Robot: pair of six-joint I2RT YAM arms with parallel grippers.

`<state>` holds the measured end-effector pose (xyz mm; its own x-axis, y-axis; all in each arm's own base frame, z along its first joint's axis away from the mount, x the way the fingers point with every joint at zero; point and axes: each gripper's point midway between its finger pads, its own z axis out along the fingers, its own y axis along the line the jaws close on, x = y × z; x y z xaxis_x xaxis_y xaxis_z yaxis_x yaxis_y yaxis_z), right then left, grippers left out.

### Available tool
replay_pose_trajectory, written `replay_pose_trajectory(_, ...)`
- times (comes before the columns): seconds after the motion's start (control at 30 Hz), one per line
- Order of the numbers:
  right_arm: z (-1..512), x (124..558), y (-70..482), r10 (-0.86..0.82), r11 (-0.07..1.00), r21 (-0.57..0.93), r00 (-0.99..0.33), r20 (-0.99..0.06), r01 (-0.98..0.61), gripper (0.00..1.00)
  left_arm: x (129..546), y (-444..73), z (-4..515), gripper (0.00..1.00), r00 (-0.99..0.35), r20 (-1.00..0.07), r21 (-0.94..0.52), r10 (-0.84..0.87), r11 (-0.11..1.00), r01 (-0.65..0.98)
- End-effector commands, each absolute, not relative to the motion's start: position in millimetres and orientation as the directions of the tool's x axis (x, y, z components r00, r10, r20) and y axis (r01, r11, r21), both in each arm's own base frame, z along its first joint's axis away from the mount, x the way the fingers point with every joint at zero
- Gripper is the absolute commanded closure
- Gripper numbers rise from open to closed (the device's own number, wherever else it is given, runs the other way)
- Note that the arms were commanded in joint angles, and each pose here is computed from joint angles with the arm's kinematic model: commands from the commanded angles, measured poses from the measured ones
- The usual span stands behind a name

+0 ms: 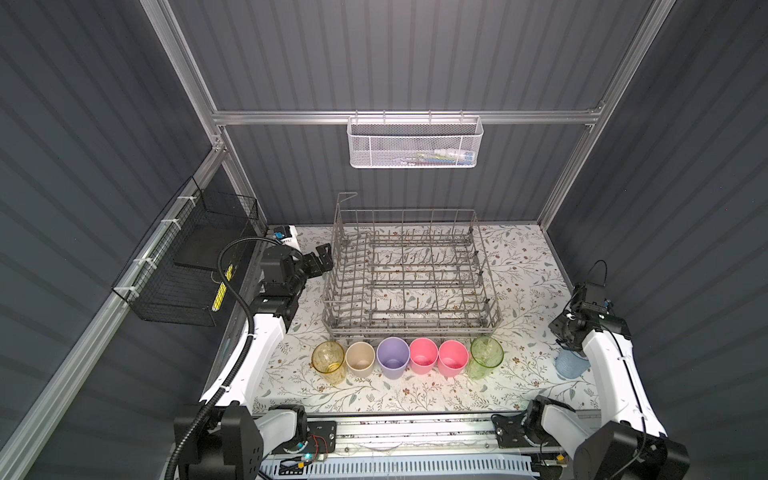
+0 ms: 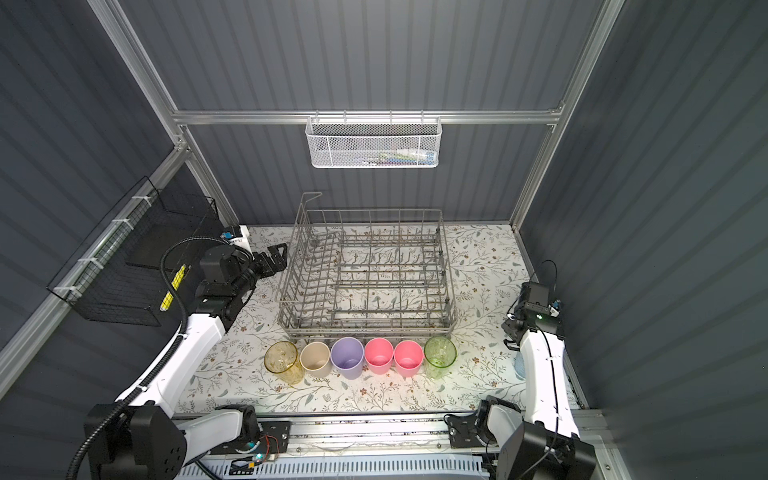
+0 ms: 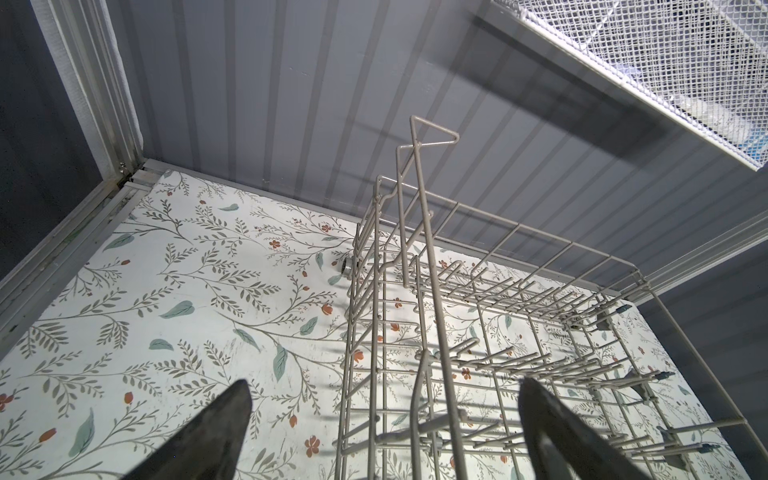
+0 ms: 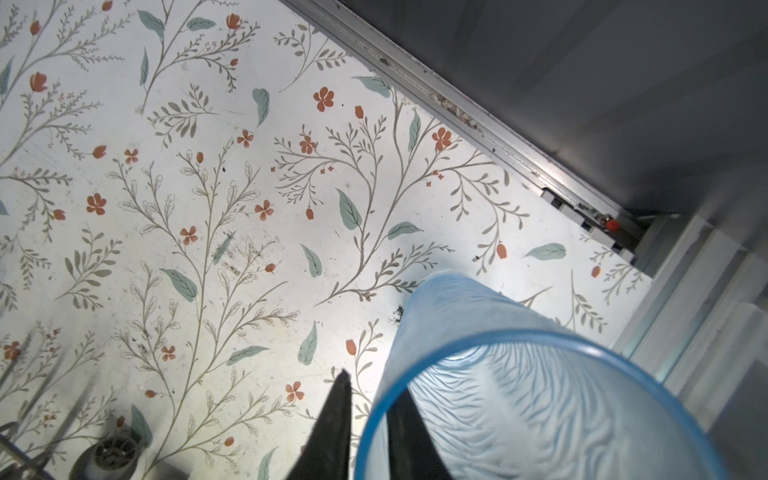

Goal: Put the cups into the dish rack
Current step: 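Close the right gripper on the blue cup's rim and lift it, then carry the blue cup over the rack while the left gripper reaches toward it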

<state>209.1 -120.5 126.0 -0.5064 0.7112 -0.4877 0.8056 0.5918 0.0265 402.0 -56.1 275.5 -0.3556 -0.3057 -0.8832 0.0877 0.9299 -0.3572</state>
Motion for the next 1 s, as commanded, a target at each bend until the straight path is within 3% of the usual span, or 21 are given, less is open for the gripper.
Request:
replay_pose_trajectory(0.0,127.3,205.9,-121.3,0.712,0.585,0.026,-0.498,-0.494,0.811,0.88,398.3,-57.5,281.3,0.00,-0.346,-0.891,-0.344,-0.293,0.934,0.097)
replay_pose_trajectory(0.27,142.4,206.7,-120.4,0.694,0.602,0.046,-0.493,-0.525,0.797,1.00,397.9,-58.0,283.5,0.00,-0.345,-0.891,-0.347,-0.294,0.933,0.101)
replay_pose_trajectory(0.63,220.0,218.1,-106.4,0.630,0.667,0.174,-0.423,-0.652,0.724,1.00,392.7,-69.2,303.7,0.00,-0.327,-0.894,-0.376,-0.307,0.910,0.173)
replay_pose_trajectory(0.97,310.7,249.5,-48.9,0.544,0.804,0.348,-0.359,-0.759,0.482,1.00,377.7,-95.4,351.8,0.00,-0.266,-0.909,-0.402,-0.321,0.842,0.359)
